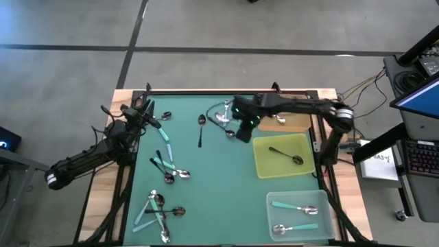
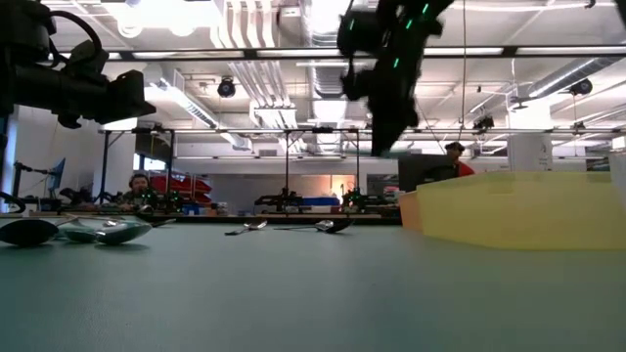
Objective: Sort silverware by color (type)
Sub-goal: Put the green spoon into the transparent bin
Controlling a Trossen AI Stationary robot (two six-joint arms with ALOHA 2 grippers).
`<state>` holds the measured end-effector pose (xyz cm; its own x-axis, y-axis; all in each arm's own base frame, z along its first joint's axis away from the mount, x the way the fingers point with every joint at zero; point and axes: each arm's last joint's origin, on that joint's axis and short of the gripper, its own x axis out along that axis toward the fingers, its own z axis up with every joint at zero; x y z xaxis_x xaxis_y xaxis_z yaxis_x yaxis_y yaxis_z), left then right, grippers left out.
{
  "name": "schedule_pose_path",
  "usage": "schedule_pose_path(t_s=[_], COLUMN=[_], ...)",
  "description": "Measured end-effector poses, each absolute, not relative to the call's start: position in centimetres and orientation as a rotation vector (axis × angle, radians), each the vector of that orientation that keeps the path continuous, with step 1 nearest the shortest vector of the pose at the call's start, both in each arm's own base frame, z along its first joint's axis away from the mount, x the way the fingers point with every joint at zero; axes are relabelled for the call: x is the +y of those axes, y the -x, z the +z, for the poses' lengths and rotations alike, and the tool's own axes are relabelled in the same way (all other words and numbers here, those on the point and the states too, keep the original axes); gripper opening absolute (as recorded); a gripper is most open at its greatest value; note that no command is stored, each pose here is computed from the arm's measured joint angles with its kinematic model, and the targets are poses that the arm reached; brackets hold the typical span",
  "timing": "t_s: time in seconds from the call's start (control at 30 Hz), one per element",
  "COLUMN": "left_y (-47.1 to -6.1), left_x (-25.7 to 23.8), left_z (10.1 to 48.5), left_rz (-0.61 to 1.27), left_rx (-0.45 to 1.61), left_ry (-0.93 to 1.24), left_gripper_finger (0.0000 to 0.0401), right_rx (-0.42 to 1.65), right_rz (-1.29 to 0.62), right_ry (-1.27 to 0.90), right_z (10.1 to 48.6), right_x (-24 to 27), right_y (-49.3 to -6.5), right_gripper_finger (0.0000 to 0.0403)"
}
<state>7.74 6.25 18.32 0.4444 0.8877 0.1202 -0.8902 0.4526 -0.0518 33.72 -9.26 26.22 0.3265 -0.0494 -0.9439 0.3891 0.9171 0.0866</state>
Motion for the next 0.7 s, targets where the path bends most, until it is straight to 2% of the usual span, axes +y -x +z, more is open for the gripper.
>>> schedule_pose_path(t_s=[0.17, 0.33, 0.5, 0.7], left_y=[-7.7, -7.7, -7.7, -7.7], left_x=[6.2, 6.2, 6.2, 6.2], left_z=[18.3, 18.3, 18.3, 18.3], left_rz=[1.102, 1.102, 1.102, 1.101], left_rx=[-0.136, -0.137, -0.136, -0.137], left_ry=[-0.02, -0.02, -0.02, -0.02], left_gripper_finger=[0.0077, 0.0077, 0.0077, 0.0077], right_rx=[1.144, 1.133, 1.165, 1.226], right_rz=[-0.161, -0.04, -0.004, -0.147], right_ry=[-0.323, -0.306, -0.283, -0.489], right_z=[29.3, 30.5, 29.1, 26.6], right_x=[-1.0, 7.2, 14.1, 18.5], right_y=[-31.9, -28.1, -22.8, -16.7], right_gripper_finger=[0.0048, 0.0048, 0.0048, 0.0048])
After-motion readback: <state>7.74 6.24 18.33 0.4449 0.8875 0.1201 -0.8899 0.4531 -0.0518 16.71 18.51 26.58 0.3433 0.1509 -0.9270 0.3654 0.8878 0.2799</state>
